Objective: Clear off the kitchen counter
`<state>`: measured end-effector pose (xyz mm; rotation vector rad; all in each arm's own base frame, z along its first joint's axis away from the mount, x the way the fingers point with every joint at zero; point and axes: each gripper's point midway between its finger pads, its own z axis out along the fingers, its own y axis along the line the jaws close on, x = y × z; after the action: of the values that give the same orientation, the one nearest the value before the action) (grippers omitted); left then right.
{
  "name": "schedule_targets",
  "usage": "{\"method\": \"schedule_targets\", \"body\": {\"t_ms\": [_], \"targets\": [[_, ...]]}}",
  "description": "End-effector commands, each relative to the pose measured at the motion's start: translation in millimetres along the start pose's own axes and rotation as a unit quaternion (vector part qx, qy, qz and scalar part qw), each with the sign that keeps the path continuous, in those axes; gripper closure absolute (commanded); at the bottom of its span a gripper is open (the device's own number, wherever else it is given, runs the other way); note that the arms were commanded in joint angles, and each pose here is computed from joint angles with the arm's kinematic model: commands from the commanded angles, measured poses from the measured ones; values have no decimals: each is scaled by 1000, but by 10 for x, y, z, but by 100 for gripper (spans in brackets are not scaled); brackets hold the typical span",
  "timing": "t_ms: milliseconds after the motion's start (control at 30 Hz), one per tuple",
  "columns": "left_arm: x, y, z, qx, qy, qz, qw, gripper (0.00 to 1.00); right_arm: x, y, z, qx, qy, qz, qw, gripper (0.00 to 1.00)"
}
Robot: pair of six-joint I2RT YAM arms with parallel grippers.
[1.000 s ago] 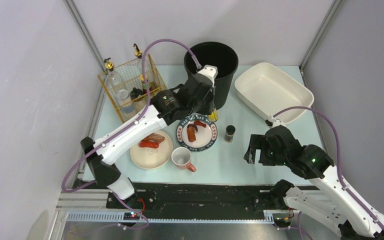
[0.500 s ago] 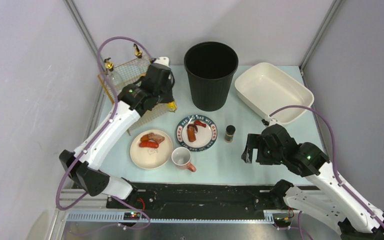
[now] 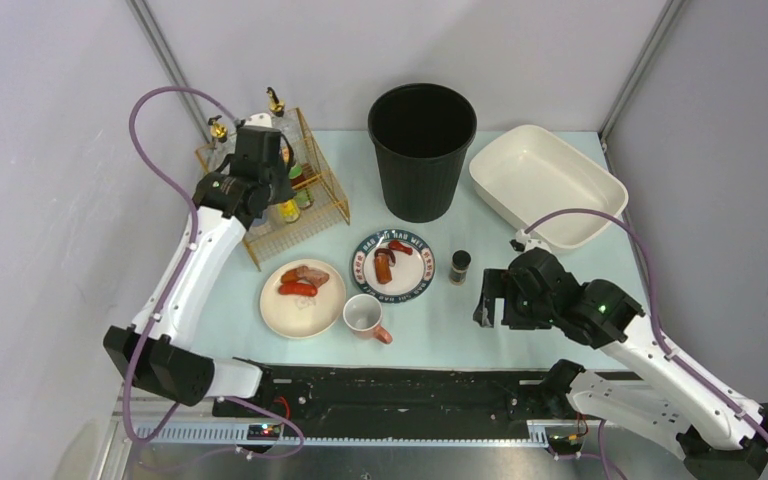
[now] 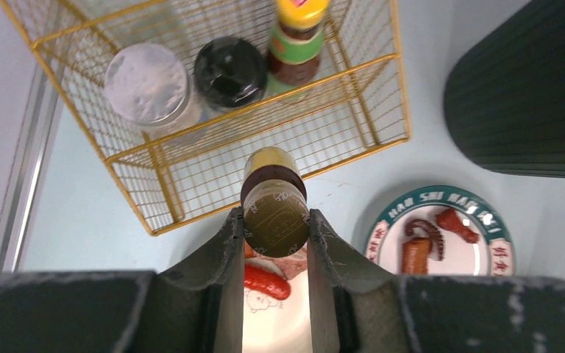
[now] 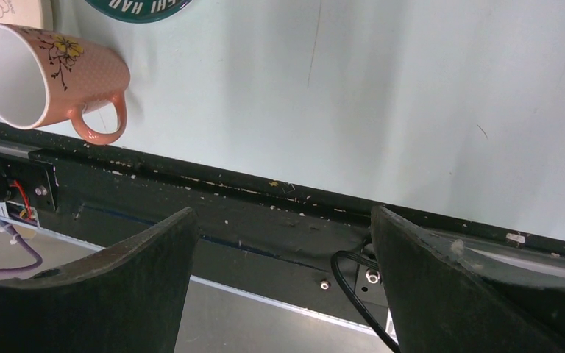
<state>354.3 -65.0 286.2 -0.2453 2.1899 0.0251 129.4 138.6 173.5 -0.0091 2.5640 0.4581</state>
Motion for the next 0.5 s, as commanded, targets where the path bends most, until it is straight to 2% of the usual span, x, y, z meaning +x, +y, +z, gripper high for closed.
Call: {"method": "schedule_targets", "body": {"t_ms": [0,300,467], "targets": [[-103,195,72,-23,-22,-32,999,100,-58,53,16,-5,-14,10,1000,9],[10,580,298,-97,-6,-44,994,100,-35,62,23,-3,-10,7,1000,9],[79,695,345,-108,1,-59,992,100,-29,49,28,0,-10,7,1000,9]]}}
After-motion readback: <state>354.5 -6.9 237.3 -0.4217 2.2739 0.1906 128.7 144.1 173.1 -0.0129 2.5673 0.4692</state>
